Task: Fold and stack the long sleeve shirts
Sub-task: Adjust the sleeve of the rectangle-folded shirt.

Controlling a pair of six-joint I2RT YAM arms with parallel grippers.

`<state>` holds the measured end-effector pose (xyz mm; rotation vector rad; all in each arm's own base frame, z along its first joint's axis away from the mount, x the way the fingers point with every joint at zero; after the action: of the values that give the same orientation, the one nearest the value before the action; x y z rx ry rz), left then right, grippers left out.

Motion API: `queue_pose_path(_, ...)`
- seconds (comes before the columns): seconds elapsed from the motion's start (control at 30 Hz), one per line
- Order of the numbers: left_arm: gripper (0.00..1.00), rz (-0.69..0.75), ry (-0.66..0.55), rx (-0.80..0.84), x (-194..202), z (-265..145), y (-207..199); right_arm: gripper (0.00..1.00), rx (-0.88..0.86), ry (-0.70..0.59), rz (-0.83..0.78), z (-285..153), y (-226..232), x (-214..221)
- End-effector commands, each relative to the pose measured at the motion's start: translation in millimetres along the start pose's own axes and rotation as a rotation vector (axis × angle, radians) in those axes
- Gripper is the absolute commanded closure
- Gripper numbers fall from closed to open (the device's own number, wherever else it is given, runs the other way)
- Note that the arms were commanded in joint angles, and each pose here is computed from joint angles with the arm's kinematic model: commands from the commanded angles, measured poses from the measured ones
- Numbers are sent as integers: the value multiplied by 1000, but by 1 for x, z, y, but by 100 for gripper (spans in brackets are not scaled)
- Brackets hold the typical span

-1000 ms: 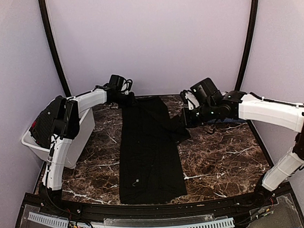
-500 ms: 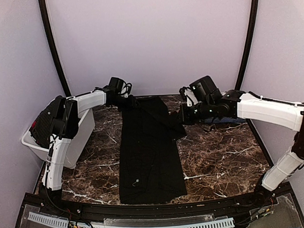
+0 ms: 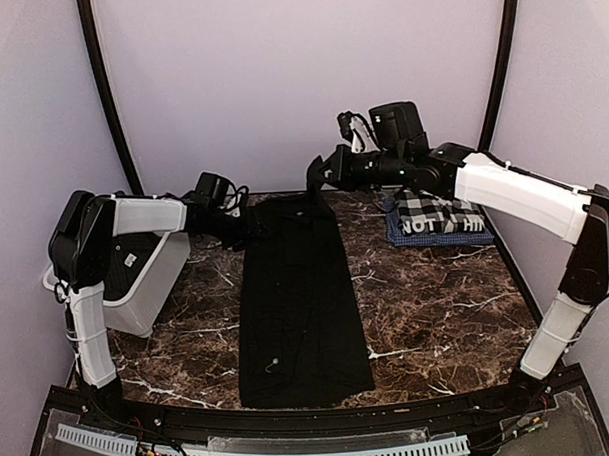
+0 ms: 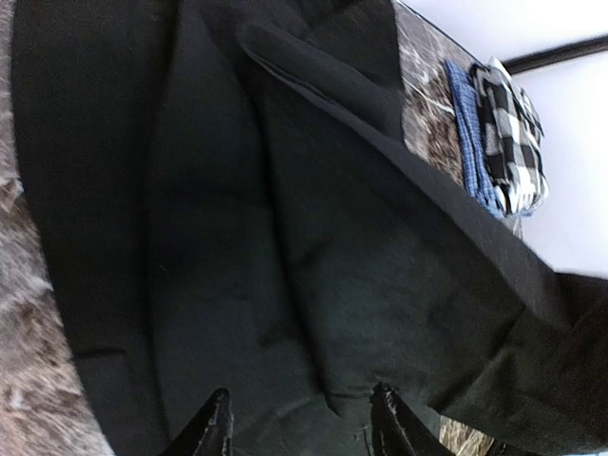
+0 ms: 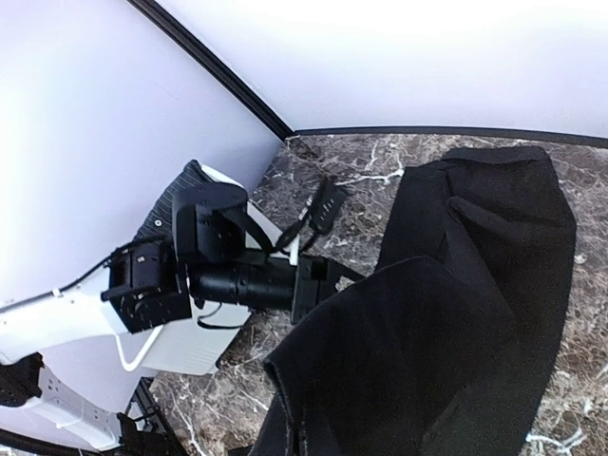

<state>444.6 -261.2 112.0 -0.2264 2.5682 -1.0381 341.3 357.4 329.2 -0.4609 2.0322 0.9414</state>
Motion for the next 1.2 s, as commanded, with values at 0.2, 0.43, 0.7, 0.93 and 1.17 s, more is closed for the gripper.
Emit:
queue_pose_path(0.2, 54, 161, -12, -32, 60, 6, -28, 100, -127, -122, 29, 10, 22, -46)
queue_pose_path(0.43, 45, 205, -150, -6, 70, -5, -34, 100, -159, -160, 30, 12, 31, -63)
queue_pose_path(0.7, 33, 248, -271, -55, 65, 6, -44, 100, -173, -201, 54, 14, 34, -73)
queue_pose_path(0.93, 30, 197, -426, -176, 51, 6, -32, 100, -180, -202, 89, 17, 31, -67)
queue_pose_path(1.17, 53, 191, -492, -213, 36, 8, -33, 100, -126, -192, 129, 4, 16, -45)
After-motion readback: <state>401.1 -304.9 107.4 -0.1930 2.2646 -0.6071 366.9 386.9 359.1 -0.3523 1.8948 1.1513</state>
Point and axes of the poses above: each gripper's point midway between its finger pads, its own z axis out along the fingers, its own y axis along the line the jaws close on, x = y × z, the point moved 3 cm from there along -z, back along the fingers, and after that the axes turned 10 degrees about -z, right-handed, at the moved point
